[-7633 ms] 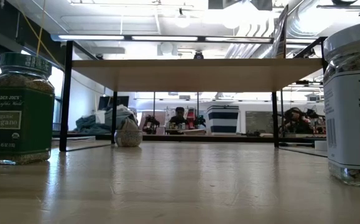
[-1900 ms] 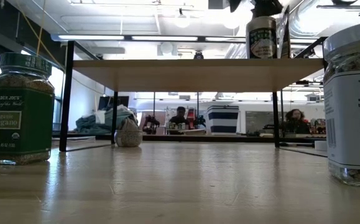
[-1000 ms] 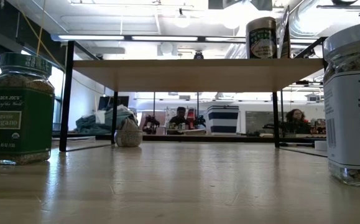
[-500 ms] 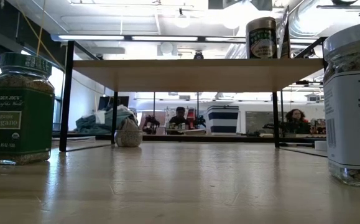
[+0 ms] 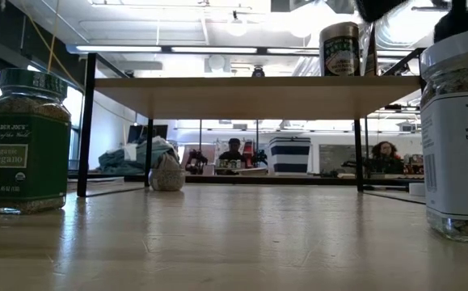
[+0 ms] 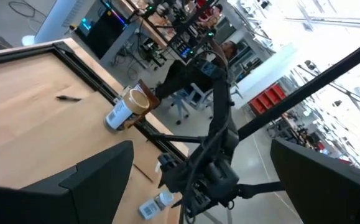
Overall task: Shelf spices
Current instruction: Put the white seasoning bottle on the shelf
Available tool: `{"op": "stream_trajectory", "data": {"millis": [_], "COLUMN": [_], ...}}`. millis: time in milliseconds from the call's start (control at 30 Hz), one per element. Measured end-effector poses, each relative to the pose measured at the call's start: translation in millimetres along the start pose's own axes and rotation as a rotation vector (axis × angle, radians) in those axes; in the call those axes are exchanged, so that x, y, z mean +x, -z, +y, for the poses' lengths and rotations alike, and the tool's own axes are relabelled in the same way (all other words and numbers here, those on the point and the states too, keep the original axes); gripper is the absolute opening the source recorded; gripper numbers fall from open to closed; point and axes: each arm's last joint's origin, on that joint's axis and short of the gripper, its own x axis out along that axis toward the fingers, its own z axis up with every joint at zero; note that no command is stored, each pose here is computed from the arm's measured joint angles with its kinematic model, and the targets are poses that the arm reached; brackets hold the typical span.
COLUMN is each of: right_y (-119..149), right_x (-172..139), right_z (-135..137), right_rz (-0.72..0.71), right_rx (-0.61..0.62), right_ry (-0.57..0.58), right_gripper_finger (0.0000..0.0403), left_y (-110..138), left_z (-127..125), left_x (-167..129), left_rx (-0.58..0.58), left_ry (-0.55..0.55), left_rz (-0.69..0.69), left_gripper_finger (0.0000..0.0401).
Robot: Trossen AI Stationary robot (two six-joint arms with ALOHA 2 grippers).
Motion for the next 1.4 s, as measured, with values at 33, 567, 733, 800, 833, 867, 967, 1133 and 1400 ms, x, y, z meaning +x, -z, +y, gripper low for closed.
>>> {"op": "stream_trajectory", "data": {"millis": [33, 567, 733, 800, 833, 867, 967, 1133, 1400], "right_y": [-2.7, -23.8, -23.3, -23.6, -24.4, -25.3, -28.0, -27.9, -15.0], "right_x": [1.1, 10.1, 24.2, 30.6, 33.8, 36.4, 42.6, 42.2, 7.1], "right_z": [-2.4, -12.6, -6.5, -5.8, -5.2, -4.3, -2.9, -3.0, 19.0], "right_rz": [-0.004, 0.010, 0.010, 0.011, 0.007, 0.002, -0.013, -0.008, 0.065], "right_rx": [0.006, 0.146, 0.158, 0.180, 0.190, 0.193, 0.200, 0.245, 0.142], "right_ry": [0.009, 0.041, 0.035, 0.048, 0.050, 0.047, 0.044, 0.047, 0.037], "right_gripper_finger": [0.0321, 0.0321, 0.0321, 0.0321, 0.0321, 0.0321, 0.0315, 0.0224, 0.0181], "left_y": [0.0, 0.7, 0.9, 1.2, 1.2, 1.3, 1.5, 2.3, 3.0], "left_z": [0.1, 1.4, 1.6, 1.8, 1.8, 1.9, 2.0, 2.7, 3.2], "left_x": [0.6, 5.2, 5.5, 5.3, 5.2, 5.2, 5.3, 5.1, 5.1], "left_rx": [0.000, 0.024, 0.045, 0.049, 0.049, 0.050, 0.060, 0.063, 0.090], "left_ry": [-0.001, -0.003, -0.004, -0.005, -0.005, -0.006, -0.008, -0.013, -0.015], "left_rz": [0.001, 0.027, 0.030, 0.032, 0.033, 0.034, 0.036, 0.045, 0.054], "left_gripper_finger": [0.0376, 0.0376, 0.0376, 0.0376, 0.0376, 0.0376, 0.0376, 0.0376, 0.0376]}}
